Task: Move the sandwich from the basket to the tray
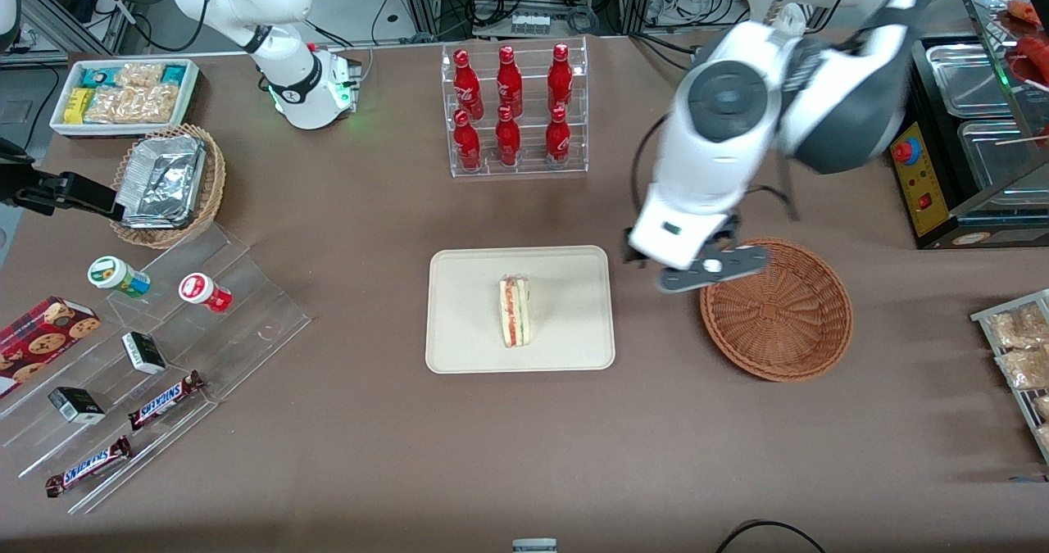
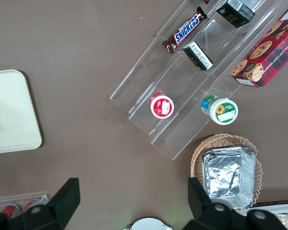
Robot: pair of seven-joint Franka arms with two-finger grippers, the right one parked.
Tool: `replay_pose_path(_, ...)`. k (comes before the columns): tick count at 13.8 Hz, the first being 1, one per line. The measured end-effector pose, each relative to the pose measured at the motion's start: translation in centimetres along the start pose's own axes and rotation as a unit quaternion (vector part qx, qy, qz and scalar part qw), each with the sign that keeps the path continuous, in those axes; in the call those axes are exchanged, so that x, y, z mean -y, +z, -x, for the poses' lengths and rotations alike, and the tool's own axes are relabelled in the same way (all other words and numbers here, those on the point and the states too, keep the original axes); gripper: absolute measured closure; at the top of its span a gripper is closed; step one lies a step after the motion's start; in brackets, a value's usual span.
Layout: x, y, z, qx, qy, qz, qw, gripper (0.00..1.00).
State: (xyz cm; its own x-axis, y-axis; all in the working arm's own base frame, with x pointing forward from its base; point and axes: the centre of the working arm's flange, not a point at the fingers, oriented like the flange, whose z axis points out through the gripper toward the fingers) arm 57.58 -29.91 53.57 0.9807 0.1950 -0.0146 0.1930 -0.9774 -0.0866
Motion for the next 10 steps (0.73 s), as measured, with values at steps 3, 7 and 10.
replay_pose_path(3, 5.6, -1.1, -2.4, 0.017, 0.014, -0.002, 0.9998, 0.00)
replay_pose_path(7, 15.5, -2.6, -5.5, 0.045, 0.054, 0.016, 0.9974, 0.00)
replay_pose_path(10, 20.6, -3.2, -6.4, 0.056, 0.067, 0.020, 0.9960, 0.00)
